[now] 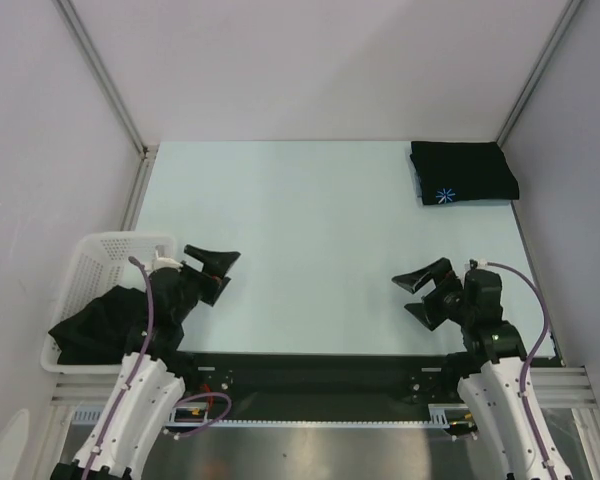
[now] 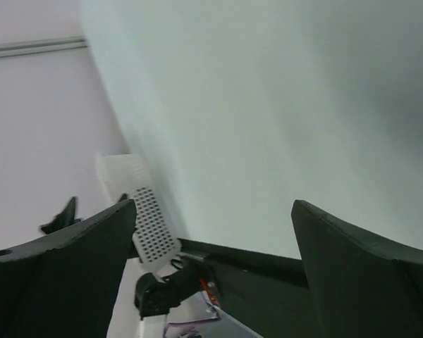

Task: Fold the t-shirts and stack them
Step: Grab the tshirt from the pile

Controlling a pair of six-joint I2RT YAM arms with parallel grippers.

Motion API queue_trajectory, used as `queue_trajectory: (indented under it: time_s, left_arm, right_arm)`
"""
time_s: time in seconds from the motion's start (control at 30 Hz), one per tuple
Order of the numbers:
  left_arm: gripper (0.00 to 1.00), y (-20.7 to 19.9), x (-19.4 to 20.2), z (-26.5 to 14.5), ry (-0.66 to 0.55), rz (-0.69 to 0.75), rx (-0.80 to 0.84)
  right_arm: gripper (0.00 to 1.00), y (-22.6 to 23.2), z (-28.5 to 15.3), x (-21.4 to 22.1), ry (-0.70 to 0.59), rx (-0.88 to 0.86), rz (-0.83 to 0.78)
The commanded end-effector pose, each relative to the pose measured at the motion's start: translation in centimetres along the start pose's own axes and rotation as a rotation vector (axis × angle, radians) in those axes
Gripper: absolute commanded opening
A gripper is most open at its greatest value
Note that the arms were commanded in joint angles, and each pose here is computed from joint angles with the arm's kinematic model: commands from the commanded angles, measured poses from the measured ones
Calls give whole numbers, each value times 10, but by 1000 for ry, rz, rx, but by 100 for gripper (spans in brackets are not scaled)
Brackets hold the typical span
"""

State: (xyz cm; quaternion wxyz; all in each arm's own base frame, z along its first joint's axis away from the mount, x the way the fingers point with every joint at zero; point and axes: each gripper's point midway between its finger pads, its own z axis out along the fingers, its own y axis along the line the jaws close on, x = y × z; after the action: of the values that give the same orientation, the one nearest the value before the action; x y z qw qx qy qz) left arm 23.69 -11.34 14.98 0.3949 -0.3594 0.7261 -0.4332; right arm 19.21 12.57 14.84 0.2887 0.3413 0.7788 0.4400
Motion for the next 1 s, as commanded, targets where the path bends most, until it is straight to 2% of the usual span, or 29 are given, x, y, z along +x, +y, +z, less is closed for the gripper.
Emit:
queue_trajectory:
  time_s: [0.0,0.03,0.07,0.1,0.13,0.2,0.23,0.27,0.33,0.37,0.4,0.47,0.5,0.53,0.57,0.6,0.63,0.67,0.73,0.8,0.87,0.9,0.93,0.97]
  left_arm:
    - [100,17,-39,-14,-165,75,-249]
    - [100,35,-44,-24,-181,91,-376]
    - [100,20,-62,-36,-254,117,-402]
    - [100,24,-83,-48,-357,143,-480]
    - [100,26,-95,-59,-411,163,-531]
    - [100,9,-121,-74,-509,279,-545]
    - [100,-1,-138,-81,-564,402,-557]
    - [100,-24,-153,-81,-626,438,-509]
    - [99,-27,-178,-91,-705,509,-607]
    - [99,-34,-187,-99,-708,525,-665]
    - [99,-11,-203,-93,-670,524,-835]
    - [100,2,-224,-99,-649,499,-1007]
    - [100,31,-231,-102,-594,472,-1163]
    - [100,43,-237,-103,-575,446,-1223]
    - [100,49,-242,-104,-563,403,-1256]
    - [100,68,-238,-123,-518,328,-1367]
    - [100,88,-235,-122,-494,232,-1461]
    - [100,93,-238,-132,-515,196,-1531]
    - [100,120,-233,-142,-457,140,-1667]
    - [100,144,-230,-154,-419,110,-1741]
    - [100,170,-231,-151,-401,114,-1729]
    - [100,181,-228,-137,-355,103,-1651]
    - [100,188,-233,-124,-306,181,-1580]
    - [100,198,-240,-106,-344,206,-1503]
  right_arm:
    - [100,-34,-10,-6,-23,223,-72]
    - [100,-35,-11,-8,-29,246,-76]
    - [100,-36,-12,-10,-30,258,-93]
    - [100,-31,-15,-10,-18,259,-122]
    - [100,-27,-16,-9,-5,248,-147]
    - [100,-17,-19,-8,30,238,-175]
    - [100,-14,-19,-9,36,238,-203]
    - [100,-9,-21,-12,30,242,-220]
    - [100,5,-27,-20,21,253,-271]
    - [100,10,-29,-24,7,258,-297]
    - [100,13,-31,-25,7,262,-314]
    - [100,28,-35,-34,-12,254,-365]
    - [100,32,-37,-35,-14,256,-377]
    - [100,35,-37,-39,-19,267,-400]
    - [100,36,-37,-41,-23,273,-409]
    - [100,36,-39,-42,-19,285,-419]
    - [100,36,-38,-44,-25,301,-431]
    - [100,39,-38,-46,-26,305,-445]
    - [100,43,-36,-47,-20,301,-464]
    - [100,45,-33,-49,-15,303,-476]
    - [100,45,-31,-49,-12,303,-475]
    - [100,43,-30,-48,-11,308,-468]
    - [100,42,-30,-48,-11,309,-465]
    - [100,42,-29,-48,-12,309,-462]
